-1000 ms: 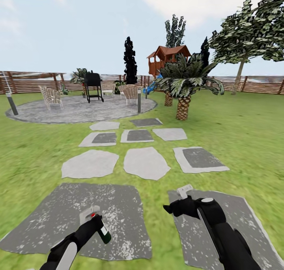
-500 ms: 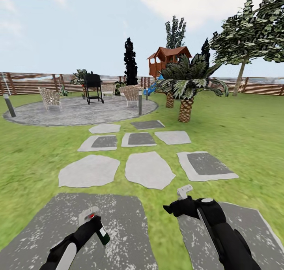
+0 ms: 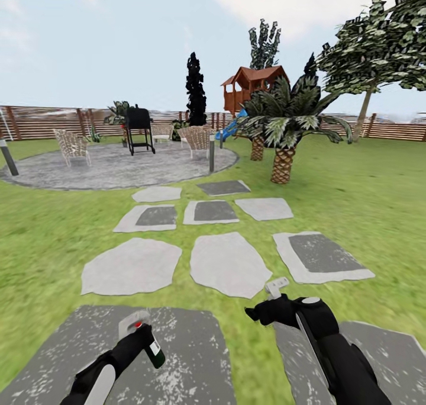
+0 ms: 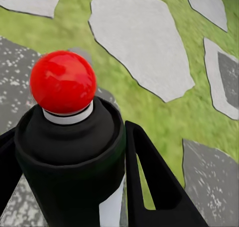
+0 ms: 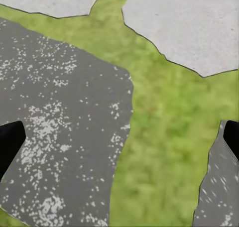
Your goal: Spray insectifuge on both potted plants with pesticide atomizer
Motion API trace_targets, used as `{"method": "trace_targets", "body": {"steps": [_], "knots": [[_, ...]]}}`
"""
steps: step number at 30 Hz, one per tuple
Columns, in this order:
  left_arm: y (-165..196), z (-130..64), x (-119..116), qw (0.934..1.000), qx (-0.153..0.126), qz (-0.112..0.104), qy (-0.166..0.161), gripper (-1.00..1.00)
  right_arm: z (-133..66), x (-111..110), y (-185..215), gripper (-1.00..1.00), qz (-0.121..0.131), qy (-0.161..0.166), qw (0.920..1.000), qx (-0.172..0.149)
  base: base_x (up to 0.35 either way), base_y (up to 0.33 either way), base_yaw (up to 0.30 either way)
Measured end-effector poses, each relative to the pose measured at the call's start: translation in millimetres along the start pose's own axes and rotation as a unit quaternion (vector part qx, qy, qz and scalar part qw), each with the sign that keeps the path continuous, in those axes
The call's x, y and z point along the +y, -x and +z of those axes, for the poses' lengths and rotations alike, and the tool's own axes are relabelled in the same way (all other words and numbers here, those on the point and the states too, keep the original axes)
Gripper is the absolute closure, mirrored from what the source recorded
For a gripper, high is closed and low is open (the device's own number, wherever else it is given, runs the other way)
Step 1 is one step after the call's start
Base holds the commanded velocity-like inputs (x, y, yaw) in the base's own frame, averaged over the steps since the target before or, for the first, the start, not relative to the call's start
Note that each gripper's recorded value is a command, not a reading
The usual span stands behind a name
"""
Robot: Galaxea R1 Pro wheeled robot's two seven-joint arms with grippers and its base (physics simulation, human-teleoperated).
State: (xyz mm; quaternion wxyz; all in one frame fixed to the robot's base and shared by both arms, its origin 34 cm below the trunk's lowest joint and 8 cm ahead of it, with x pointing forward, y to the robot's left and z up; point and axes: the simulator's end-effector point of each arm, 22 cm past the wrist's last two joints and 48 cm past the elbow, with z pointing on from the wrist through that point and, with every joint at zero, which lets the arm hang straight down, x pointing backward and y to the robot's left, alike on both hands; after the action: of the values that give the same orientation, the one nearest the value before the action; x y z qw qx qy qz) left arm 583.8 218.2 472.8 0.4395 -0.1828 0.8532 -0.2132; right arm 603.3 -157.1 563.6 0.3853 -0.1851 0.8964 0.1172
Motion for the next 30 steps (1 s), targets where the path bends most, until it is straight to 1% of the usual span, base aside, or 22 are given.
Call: {"method": "trace_targets", "body": {"steps": [30], "knots": [[-2.5,0.6,-4.3,1.0000,0.002,-0.001,-0.004,1.00,0.0,0.0,0.0,-1.00,0.000,0.000,1.0000,0.000,0.337,0.108,0.000]]}}
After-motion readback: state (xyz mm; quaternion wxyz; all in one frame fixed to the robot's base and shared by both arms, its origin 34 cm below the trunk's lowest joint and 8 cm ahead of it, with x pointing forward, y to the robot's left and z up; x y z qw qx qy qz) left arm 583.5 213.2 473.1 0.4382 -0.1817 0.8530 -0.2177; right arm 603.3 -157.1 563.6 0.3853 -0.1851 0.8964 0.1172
